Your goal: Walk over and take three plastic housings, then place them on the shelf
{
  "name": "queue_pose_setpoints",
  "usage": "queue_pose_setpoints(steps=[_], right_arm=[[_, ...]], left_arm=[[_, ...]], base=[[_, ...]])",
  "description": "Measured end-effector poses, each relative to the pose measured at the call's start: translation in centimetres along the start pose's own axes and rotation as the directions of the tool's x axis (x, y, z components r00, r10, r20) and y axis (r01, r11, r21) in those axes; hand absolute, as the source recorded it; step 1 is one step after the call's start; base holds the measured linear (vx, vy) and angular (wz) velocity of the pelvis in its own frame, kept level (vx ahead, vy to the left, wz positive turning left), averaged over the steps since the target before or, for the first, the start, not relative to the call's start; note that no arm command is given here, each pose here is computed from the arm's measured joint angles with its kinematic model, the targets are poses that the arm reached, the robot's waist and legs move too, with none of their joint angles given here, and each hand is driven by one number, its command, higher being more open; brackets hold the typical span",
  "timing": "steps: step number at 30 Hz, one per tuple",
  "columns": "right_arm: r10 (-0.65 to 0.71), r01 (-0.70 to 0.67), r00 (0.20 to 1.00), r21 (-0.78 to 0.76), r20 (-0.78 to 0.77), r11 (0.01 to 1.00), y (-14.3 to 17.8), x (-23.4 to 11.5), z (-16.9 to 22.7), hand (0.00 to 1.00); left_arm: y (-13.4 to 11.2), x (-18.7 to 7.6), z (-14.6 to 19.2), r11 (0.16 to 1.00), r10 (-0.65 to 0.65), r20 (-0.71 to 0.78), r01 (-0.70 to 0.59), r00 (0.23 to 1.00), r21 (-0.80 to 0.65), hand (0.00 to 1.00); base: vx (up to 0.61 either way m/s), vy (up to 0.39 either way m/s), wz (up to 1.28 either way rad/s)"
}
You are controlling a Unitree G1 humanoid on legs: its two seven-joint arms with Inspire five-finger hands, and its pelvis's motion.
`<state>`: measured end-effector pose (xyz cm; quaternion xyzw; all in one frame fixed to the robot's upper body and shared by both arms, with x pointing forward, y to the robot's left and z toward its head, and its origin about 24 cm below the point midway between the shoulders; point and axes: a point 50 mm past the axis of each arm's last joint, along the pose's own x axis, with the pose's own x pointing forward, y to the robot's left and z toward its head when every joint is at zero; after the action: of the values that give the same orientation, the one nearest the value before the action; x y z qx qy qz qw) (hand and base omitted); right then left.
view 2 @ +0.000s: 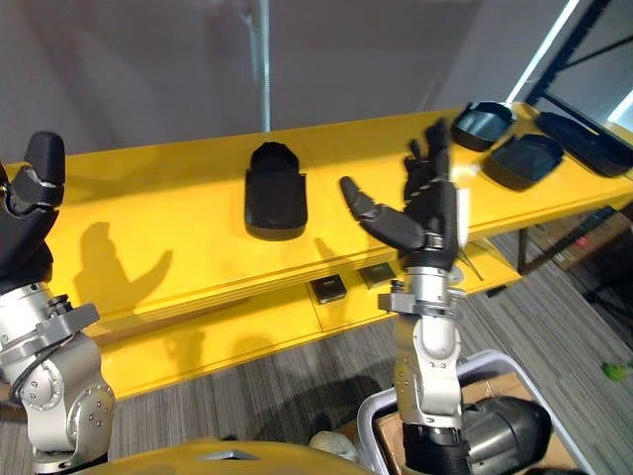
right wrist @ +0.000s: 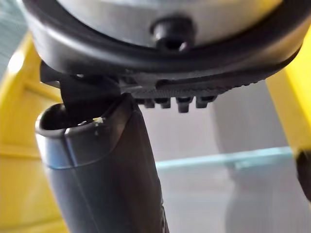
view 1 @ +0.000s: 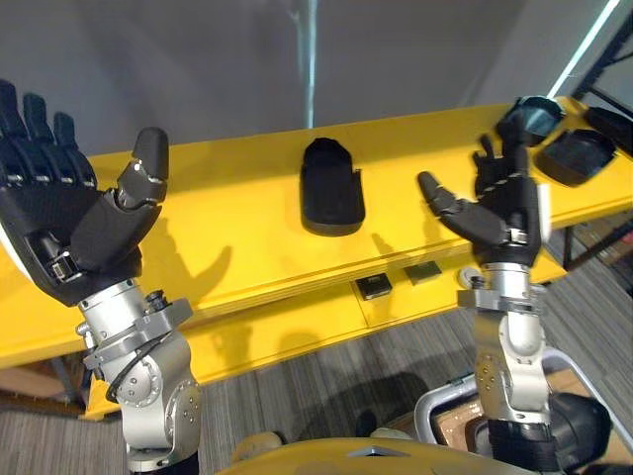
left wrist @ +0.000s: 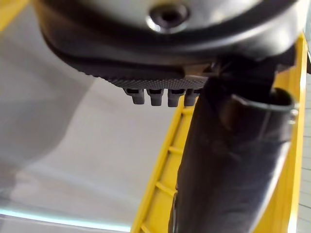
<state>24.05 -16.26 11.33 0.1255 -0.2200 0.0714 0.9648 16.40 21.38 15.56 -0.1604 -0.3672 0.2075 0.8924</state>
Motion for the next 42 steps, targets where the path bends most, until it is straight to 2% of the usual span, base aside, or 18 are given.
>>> queue_pose_setpoints(steps=[3,6,11,14,23,29,36,42], right_arm=[[0.216,-0.213,0.976,0.102,-0.026,0.972,3.8,0.0,-1.2,1.0],[0.334,-0.331,0.942,0.165,0.012,0.929,6.6,0.5,-1.2,1.0],[0.406,-0.401,0.913,0.257,0.036,0.879,9.1,0.6,-1.4,1.0],[0.436,-0.413,0.9,0.301,-0.012,0.86,10.5,0.1,-2.6,1.0],[0.361,-0.264,0.889,0.329,-0.282,0.907,12.2,-1.2,-7.1,1.0],[0.365,-0.273,0.865,0.288,-0.344,0.918,12.9,-2.0,-8.2,1.0],[0.234,-0.218,0.875,0.085,-0.423,0.972,12.0,-2.3,-9.8,1.0],[0.158,-0.182,0.887,-0.015,-0.434,0.983,11.6,-2.4,-10.1,1.0]], left_arm=[[0.2,-0.2,-0.4,1.0,0.002,-0.015,-0.002,1.0,0.016,1.0],[0.0,-0.2,-0.1,0.998,-0.006,0.016,0.005,1.0,0.065,1.0],[0.0,-0.2,-0.2,0.994,-0.008,0.023,0.005,1.0,0.11,1.0],[0.1,-0.3,-0.6,0.993,-0.001,0.001,0.0,1.0,0.114,1.0],[-0.3,-1.3,-1.7,0.996,-0.006,-0.074,0.013,0.997,0.092,1.0],[-0.9,-1.6,-1.9,0.997,0.003,-0.087,0.004,0.996,0.073,1.0],[-1.0,-1.7,-2.0,0.998,0.019,-0.09,-0.013,0.996,0.067,1.0],[-1.7,-1.9,-2.2,0.996,-0.015,-0.094,0.023,0.995,0.09,1.0]], base=[[-0.03,0.013,0.08],[-0.03,0.035,-0.02],[0.0,0.007,0.01],[0.02,-0.011,0.07],[0.01,0.0,0.04],[-0.01,-0.005,0.01],[0.0,0.0,0.0],[0.0,0.0,0.0]])
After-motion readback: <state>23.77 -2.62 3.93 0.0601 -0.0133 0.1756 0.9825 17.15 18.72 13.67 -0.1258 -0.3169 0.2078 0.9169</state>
